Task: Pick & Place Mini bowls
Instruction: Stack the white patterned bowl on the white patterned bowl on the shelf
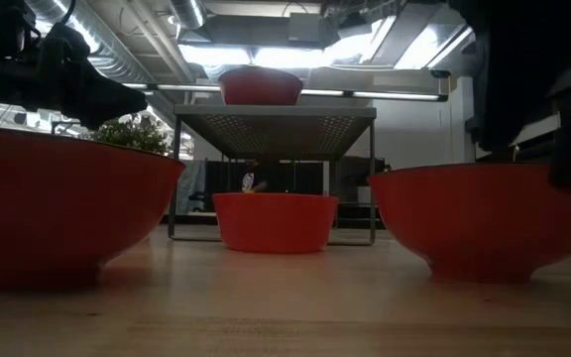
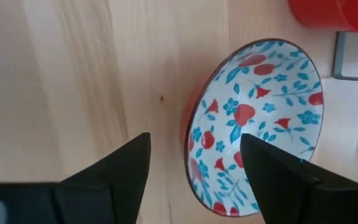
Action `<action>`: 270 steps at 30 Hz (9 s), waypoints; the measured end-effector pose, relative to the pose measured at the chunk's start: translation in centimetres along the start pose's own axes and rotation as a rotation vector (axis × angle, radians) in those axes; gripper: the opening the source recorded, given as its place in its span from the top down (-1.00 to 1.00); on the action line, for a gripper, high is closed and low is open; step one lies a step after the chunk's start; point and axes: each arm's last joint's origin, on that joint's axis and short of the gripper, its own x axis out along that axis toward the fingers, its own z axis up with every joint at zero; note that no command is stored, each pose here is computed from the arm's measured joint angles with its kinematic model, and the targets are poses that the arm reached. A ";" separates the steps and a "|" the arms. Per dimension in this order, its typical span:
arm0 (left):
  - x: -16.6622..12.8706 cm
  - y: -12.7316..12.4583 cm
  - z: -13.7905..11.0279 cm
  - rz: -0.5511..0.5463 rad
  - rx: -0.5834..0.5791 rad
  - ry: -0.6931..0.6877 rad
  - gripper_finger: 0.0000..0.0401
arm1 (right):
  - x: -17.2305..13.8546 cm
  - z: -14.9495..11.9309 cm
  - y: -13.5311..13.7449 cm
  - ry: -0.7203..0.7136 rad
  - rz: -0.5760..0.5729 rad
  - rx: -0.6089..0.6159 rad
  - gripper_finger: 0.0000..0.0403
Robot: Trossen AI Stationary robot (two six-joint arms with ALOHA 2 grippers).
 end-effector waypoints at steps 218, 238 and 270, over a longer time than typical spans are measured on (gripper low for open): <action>0.0 0.0 0.0 0.000 0.000 0.000 0.35 | -8.9 8.0 -25.1 -0.437 0.273 -0.147 0.16; 0.0 0.0 0.0 0.000 0.000 0.000 0.35 | -10.0 1.7 -12.3 -0.224 0.434 0.074 0.16; 0.0 0.0 0.0 0.000 0.000 0.000 0.35 | -0.3 -9.8 -5.9 0.362 0.015 0.360 0.16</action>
